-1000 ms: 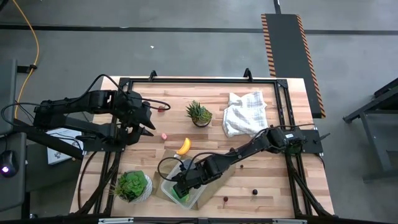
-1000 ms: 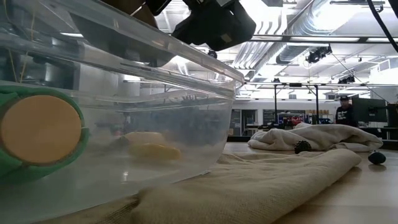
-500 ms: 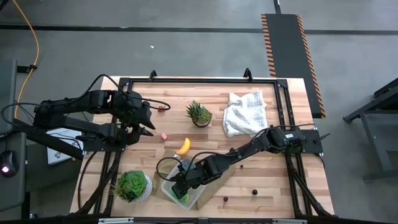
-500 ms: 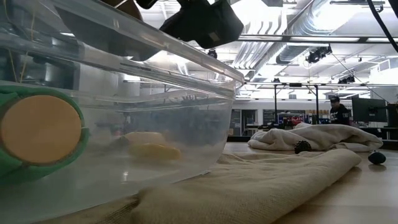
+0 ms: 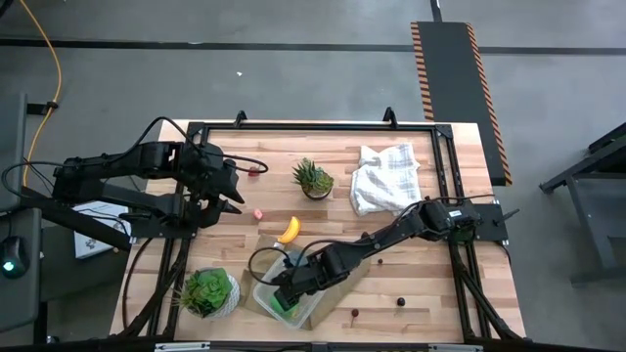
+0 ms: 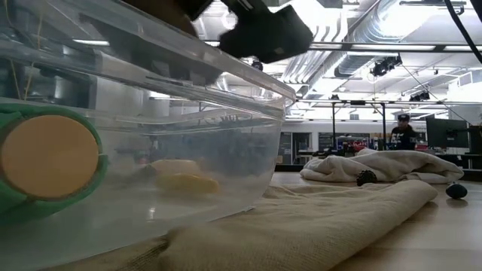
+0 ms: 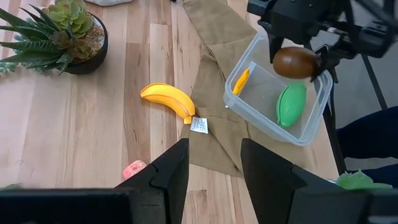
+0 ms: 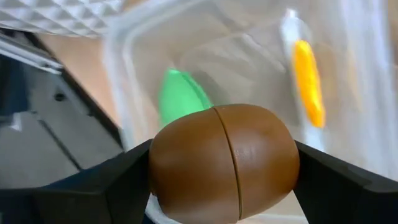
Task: Pick and placing Produce into tupperware
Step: Put the kiwi into the container, then put the strawberry into the container
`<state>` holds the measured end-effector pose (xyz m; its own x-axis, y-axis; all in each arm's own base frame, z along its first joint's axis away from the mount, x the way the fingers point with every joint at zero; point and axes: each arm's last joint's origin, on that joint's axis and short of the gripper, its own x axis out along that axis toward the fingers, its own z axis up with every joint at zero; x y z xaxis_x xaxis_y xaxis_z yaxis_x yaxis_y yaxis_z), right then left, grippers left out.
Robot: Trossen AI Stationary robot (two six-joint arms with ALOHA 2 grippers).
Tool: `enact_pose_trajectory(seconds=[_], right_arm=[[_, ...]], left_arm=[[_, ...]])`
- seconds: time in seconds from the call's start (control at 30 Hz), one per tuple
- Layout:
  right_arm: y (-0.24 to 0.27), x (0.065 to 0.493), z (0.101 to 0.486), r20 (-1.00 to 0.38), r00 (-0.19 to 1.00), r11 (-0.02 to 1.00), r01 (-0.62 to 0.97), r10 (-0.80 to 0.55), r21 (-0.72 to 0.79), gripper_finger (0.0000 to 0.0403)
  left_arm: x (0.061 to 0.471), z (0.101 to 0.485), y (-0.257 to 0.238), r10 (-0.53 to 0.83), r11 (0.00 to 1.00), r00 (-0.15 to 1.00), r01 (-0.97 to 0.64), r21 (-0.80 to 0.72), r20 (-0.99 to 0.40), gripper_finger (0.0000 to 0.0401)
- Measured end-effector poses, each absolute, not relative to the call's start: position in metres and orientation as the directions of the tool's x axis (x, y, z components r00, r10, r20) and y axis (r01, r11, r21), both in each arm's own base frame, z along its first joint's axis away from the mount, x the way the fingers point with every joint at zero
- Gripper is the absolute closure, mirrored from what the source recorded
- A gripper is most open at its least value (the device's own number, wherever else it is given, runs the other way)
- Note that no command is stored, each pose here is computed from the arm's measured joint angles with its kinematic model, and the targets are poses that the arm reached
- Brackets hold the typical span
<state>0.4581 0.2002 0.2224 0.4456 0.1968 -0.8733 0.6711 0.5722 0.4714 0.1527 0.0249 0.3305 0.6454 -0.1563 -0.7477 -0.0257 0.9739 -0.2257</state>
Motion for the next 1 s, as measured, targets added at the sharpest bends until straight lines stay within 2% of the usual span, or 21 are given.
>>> enact_pose_trajectory(seconds=[0.13, 0.43, 0.67, 1.0], right_arm=[[0.2, 0.455, 0.221, -0.889, 0.404, 0.583, 0.676, 0.217, 0.45, 0.0081], [0.2, 0.455, 0.221, -0.885, 0.406, 0.577, 0.676, 0.227, 0.458, 0.0038], [0.201, 0.456, 0.222, -0.882, 0.413, 0.56, 0.685, 0.228, 0.466, 0.0036], [0.2, 0.466, 0.229, -0.825, 0.5, 0.534, 0.637, 0.264, 0.556, 0.0036]], left_arm=[[0.153, 0.331, 0.025, -0.156, 0.974, 0.645, -0.026, -0.225, -0.748, 0.0267], [0.153, 0.331, 0.025, -0.156, 0.974, 0.645, -0.026, -0.225, -0.748, 0.0268], [0.153, 0.33, 0.025, -0.156, 0.974, 0.645, -0.026, -0.225, -0.748, 0.0268], [0.153, 0.331, 0.025, -0.156, 0.974, 0.646, -0.026, -0.225, -0.748, 0.0268]])
